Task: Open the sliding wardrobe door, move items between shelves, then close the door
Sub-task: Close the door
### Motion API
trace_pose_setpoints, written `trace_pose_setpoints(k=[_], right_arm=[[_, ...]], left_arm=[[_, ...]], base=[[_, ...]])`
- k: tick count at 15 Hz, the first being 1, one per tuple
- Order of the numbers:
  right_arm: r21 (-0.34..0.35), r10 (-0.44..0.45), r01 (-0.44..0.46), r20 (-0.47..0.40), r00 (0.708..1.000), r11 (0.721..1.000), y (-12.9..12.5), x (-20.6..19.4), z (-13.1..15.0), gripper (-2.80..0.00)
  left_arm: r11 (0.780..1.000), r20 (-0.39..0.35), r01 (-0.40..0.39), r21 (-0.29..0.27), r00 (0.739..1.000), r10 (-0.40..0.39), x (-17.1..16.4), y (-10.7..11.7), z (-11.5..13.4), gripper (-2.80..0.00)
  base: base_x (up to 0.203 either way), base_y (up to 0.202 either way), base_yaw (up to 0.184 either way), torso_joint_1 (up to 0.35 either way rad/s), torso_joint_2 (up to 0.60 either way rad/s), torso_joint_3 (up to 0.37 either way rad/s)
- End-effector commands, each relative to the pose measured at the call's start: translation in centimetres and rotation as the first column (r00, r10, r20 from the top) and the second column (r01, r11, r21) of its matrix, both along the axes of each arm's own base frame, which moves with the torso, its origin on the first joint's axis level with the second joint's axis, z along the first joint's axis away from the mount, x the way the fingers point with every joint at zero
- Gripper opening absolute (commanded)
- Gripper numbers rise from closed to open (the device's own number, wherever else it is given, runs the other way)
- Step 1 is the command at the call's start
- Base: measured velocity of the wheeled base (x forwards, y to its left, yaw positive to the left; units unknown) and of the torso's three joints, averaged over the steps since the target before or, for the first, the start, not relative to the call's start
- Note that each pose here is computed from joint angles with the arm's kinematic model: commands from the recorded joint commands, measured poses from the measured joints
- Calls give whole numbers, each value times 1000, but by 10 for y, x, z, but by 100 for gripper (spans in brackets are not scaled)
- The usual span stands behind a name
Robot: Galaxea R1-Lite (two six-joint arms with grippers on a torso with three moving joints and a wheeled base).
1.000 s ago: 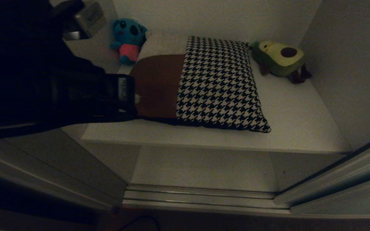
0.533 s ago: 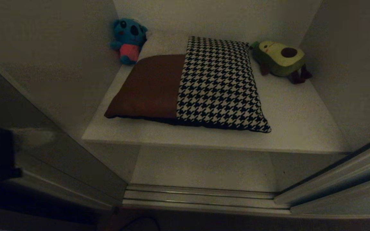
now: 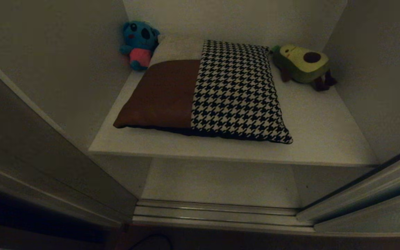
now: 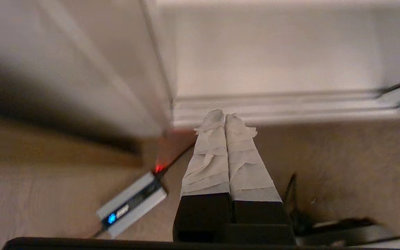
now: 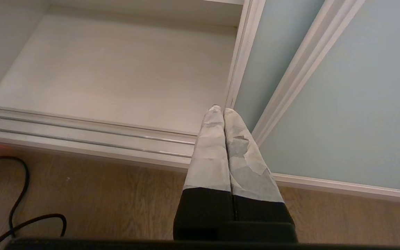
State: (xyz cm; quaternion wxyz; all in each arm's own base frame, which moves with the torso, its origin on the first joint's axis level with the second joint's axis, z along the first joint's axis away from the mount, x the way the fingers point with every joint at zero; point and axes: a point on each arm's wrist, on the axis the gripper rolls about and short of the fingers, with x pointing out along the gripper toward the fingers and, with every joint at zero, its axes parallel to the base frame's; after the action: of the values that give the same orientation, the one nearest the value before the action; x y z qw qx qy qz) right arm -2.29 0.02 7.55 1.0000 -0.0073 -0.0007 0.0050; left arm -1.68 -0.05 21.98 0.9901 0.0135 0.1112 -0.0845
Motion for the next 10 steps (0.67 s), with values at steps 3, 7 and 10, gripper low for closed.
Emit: trace_pose_setpoints(k=[3,7,10], right_arm=[[-1,1,-1,-3,1000,1000,0,0,-1,-280],[-1,-1,1,-3,1000,1000,0,0,-1,-280],[-1,-1,1,-3,1000,1000,0,0,-1,-280]], left_arm=[[998,53,-40,39,998,38,-29,0,-64,-280],[997,63,-48,63,997,44,-35,0,-111,-280],[992,34,-124,27,992,124,-22,1,-139,-280]], base=[[0,0,0,0,0,0],[0,0,0,0,0,0],[0,0,0,0,0,0]])
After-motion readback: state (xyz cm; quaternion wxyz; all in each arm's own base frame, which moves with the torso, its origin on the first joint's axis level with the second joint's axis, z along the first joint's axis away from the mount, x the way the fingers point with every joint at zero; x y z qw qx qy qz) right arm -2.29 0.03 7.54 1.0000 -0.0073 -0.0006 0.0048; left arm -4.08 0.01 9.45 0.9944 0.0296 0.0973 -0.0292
